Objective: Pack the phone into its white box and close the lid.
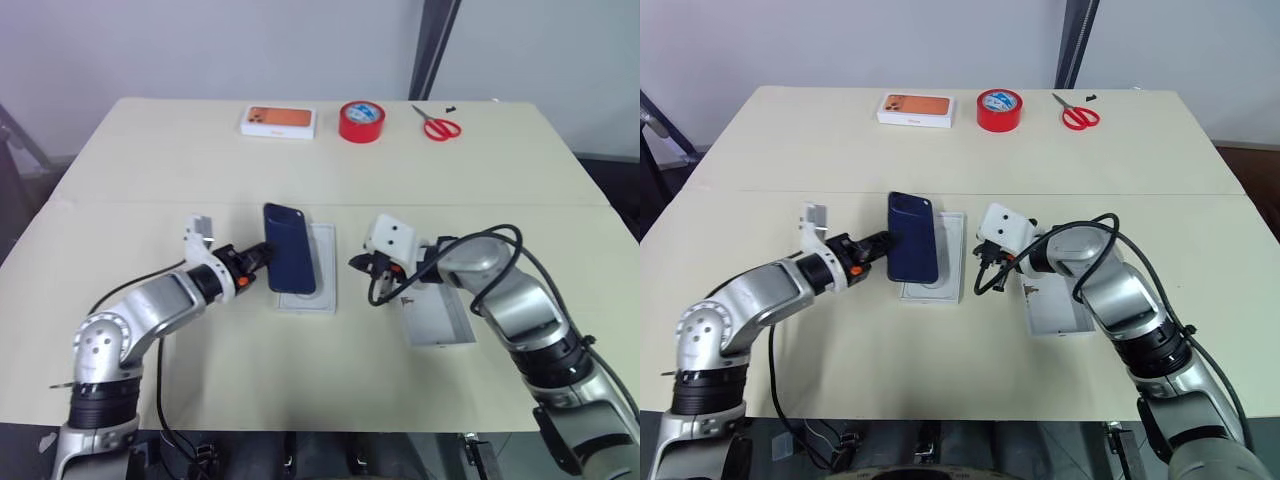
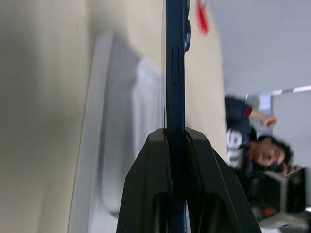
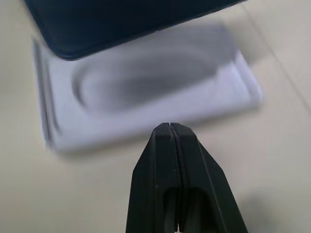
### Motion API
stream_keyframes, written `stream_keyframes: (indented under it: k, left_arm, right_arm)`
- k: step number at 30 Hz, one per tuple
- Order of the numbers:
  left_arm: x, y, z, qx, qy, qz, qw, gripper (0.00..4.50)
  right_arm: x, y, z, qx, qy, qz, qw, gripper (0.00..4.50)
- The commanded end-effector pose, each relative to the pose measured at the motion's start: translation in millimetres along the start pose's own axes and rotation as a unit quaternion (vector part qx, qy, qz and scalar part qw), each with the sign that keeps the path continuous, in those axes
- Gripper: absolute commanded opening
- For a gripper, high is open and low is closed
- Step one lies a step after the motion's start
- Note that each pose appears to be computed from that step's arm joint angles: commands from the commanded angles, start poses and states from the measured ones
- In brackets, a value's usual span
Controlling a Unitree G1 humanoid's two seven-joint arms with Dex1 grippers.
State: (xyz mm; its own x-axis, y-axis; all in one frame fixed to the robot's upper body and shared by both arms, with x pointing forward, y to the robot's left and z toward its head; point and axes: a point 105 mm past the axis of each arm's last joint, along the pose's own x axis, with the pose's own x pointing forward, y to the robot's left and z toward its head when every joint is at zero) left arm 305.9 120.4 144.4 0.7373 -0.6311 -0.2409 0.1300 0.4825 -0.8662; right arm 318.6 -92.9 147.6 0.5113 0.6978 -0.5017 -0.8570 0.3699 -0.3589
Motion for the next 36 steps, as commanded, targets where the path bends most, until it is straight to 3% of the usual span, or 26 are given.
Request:
stream_keyframes:
  k: [1, 12, 13, 15, 20, 21, 28, 36]
  left_arm:
    - [6, -11, -4, 0.018, 0.02, -0.025, 0.999, 0.02]
    - [17, -3, -18, 0.028, 0.056, -0.021, 0.998, 0.02]
    - [17, -3, -18, 0.027, 0.055, -0.023, 0.998, 0.97]
    - [19, -5, -18, 0.026, 0.056, -0.027, 0.998, 1.73]
    - [22, -7, -20, 0.046, 0.065, -0.029, 0.996, 4.21]
    - [22, -7, -20, 0.05, 0.067, -0.029, 0.996, 4.41]
    - [24, -7, -22, 0.104, 0.082, -0.025, 0.991, 4.41]
    - [20, -1, -21, 0.219, 0.111, 0.013, 0.969, 4.41]
  right_arm:
    - [-10, -5, 16, -0.019, -0.028, -0.022, 0.999, 0.0]
    - [-10, -4, 10, -0.01, -0.018, -0.033, 0.999, 0.0]
    - [-10, -3, 9, -0.009, -0.017, -0.033, 0.999, 0.0]
    - [-10, -2, 7, -0.01, -0.013, -0.031, 0.999, 0.0]
    - [-8, 0, 6, -0.009, -0.012, -0.026, 1.0, 0.0]
    - [-8, 0, 6, -0.009, -0.012, -0.026, 1.0, 0.0]
    - [-8, 1, 6, -0.007, -0.013, -0.024, 1.0, 0.0]
    - [-8, 1, 5, -0.005, -0.012, -0.024, 1.0, 0.0]
